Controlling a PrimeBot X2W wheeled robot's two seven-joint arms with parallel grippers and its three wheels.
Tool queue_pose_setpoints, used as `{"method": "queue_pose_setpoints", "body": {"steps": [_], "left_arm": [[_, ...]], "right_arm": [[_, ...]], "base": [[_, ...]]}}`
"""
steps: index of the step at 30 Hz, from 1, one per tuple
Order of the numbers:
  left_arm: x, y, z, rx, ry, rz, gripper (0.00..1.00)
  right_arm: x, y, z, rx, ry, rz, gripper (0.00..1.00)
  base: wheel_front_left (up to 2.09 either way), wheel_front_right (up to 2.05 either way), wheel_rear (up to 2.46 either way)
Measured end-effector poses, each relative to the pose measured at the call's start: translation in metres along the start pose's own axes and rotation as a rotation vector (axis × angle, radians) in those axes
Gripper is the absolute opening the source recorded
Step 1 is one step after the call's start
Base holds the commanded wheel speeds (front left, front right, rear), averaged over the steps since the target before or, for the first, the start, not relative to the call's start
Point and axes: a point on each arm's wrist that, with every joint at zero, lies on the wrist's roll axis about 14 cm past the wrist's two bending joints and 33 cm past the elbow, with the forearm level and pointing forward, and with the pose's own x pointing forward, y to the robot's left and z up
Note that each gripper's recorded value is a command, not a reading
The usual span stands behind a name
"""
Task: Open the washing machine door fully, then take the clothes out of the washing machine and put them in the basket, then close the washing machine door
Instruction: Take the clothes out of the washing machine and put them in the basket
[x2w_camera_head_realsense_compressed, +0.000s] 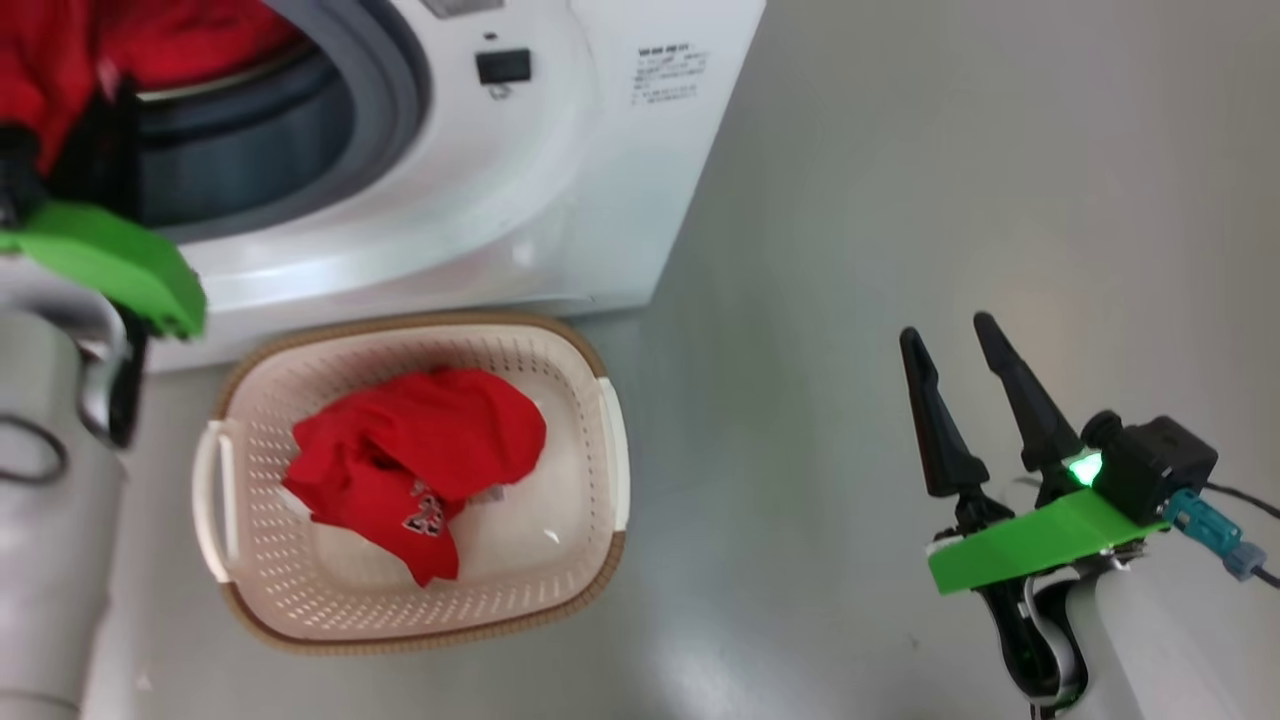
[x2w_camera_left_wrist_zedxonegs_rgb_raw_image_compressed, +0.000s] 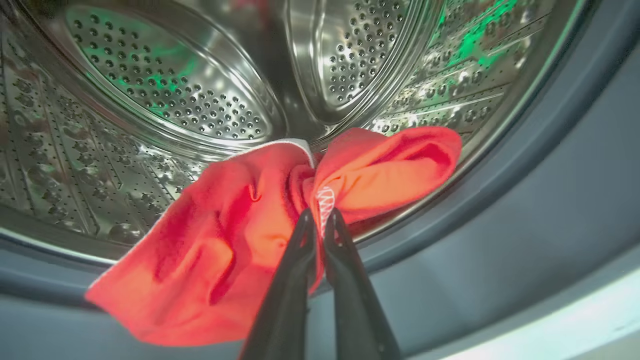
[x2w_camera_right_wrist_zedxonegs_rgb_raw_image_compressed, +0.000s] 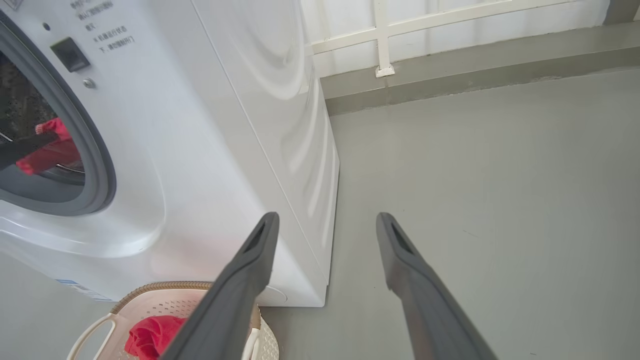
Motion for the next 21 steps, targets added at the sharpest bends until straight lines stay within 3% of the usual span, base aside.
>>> {"method": "queue_pose_setpoints", "body": {"steps": [12, 21], "left_arm": [[-0.075, -0.003, 0.031, -0.102, -0.127, 0.056, 0.0], [-0.123, 0.006, 0.063, -0.118, -0.25, 0.108, 0.0]], "right_arm": [[-0.031, 0.009, 0.011, 0.003, -0.019, 0.008, 1.0], [-0.041, 0.02, 0.022, 0.005, -0.048, 0.037, 1.0]], "base": [[0.0, 0.0, 0.0], [0.0, 0.0, 0.0]]}}
